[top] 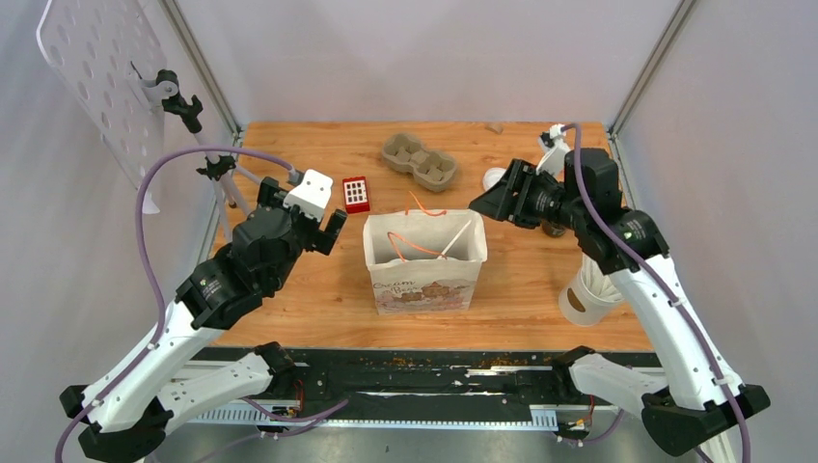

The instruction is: Pack the takeout coffee

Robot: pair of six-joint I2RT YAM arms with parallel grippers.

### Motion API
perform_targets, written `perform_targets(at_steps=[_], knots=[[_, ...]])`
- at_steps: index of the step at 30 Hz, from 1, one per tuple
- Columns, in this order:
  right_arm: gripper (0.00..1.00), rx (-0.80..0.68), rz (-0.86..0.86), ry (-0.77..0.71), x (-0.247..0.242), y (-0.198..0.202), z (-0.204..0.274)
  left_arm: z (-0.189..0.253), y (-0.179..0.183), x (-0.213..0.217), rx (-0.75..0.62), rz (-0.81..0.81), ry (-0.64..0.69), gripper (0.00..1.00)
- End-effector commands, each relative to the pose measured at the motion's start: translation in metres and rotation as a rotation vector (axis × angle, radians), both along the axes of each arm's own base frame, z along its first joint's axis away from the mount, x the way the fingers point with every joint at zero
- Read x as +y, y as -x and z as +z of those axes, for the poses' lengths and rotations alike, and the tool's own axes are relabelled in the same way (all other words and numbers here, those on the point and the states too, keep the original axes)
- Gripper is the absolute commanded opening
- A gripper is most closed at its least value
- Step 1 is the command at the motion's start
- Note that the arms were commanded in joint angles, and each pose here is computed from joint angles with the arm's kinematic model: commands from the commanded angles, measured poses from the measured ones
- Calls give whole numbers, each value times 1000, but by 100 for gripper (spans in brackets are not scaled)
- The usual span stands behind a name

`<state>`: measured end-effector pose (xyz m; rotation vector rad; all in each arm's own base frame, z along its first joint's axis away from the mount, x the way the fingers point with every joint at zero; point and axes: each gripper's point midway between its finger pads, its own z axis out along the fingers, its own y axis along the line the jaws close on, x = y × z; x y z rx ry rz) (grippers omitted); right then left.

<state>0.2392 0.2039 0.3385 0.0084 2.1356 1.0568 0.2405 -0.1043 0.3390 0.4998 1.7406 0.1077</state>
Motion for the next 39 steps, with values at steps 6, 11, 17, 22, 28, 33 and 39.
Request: perform_targets(at_steps=[6,11,17,22,28,33,39], knots=[[61,10,-348,344,-92,11,8,6,-2,-2,-32,-1,42,100],[62,236,-579,516,-140,32,-30,3,-1,-1,-28,1,39,100],[63,372,-804,633,-184,54,-50,0,0,2,-29,8,38,100],[63,414,-940,601,-207,63,-58,0,1,5,-35,17,29,100],[52,420,-935,776,-235,56,-66,-1,1,6,-37,21,27,100],[32,405,-934,871,-249,44,-67,-1,1,7,-38,22,23,100],[29,405,-918,898,-256,34,-81,0,0,6,-40,23,21,100]])
